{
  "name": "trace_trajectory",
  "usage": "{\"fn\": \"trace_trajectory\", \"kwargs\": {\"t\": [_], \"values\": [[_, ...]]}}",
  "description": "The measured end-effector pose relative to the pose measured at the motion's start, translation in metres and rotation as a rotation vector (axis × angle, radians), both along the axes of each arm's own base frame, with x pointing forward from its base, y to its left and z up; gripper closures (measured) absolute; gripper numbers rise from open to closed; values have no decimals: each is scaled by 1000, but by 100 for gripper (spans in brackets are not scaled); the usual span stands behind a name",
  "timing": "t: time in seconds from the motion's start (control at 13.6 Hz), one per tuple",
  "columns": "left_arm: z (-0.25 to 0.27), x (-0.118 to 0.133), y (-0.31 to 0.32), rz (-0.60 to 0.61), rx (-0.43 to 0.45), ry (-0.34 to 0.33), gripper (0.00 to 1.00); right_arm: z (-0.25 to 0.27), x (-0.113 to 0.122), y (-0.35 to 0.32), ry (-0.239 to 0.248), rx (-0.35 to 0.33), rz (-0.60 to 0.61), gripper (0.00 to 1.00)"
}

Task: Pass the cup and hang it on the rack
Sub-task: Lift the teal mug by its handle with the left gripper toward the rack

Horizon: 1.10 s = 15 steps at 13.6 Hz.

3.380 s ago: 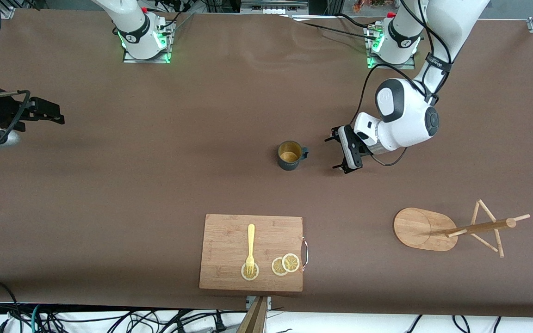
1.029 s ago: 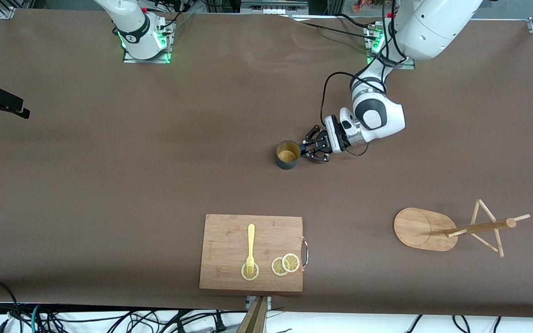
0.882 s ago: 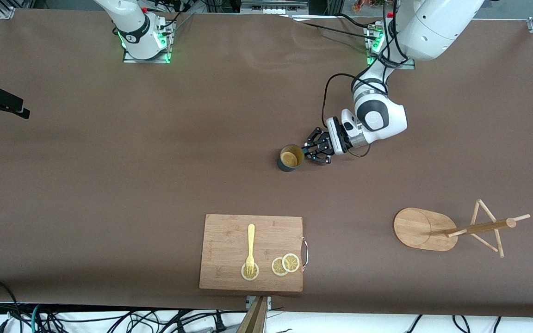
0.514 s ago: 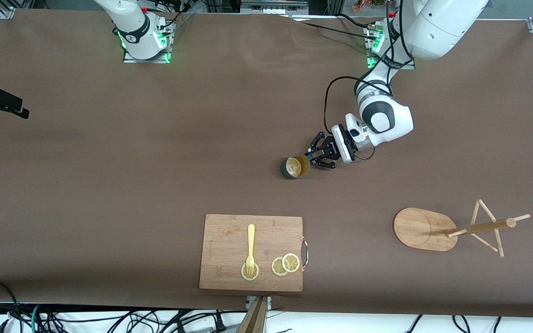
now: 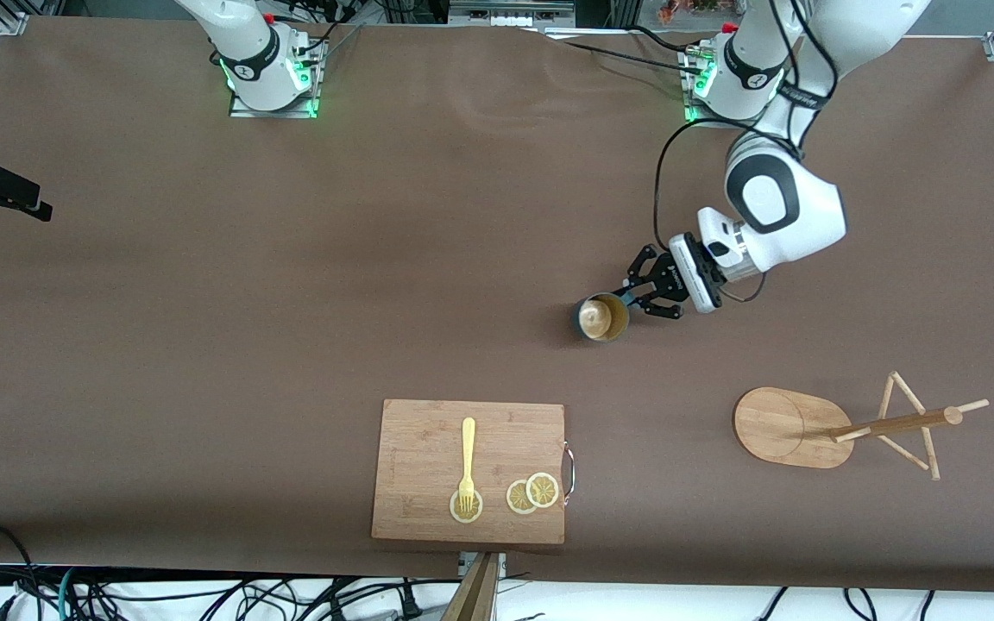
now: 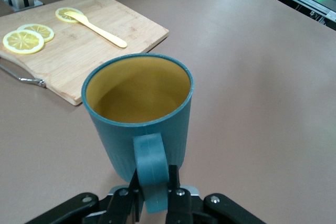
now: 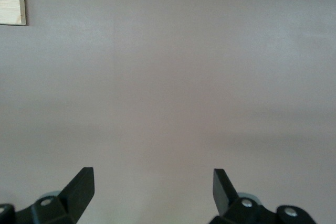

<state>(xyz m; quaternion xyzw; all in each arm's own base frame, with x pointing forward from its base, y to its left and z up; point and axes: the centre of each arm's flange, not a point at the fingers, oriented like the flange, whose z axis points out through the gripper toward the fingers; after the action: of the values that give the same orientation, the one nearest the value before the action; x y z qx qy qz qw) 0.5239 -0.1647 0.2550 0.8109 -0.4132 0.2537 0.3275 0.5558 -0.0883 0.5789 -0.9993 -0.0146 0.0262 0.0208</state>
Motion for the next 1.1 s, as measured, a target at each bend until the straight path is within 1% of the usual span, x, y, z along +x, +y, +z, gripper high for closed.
{"fn": "trace_trajectory", "kwargs": {"t": [0.15,0.29,0.51,0.59,0.73,0.96,1.1], "values": [[31,4,7,7,55,81,79,0,0,0,0,0,0,0],[67,8,15,19,112,176,79,0,0,-1,0,-1,-1,0],[130,26,46,77,198,355,79,0,-1,-3,1,-6,-5,0],[152,32,60,116,207,423,79,0,-1,-4,1,-6,-5,0],[180,38,88,206,198,565,79,0,-1,-4,1,-6,-6,0],[201,38,125,349,178,766,79,0,-1,-4,1,-6,-6,0],[213,37,147,475,165,900,79,0,-1,-5,1,-7,-6,0]]}}
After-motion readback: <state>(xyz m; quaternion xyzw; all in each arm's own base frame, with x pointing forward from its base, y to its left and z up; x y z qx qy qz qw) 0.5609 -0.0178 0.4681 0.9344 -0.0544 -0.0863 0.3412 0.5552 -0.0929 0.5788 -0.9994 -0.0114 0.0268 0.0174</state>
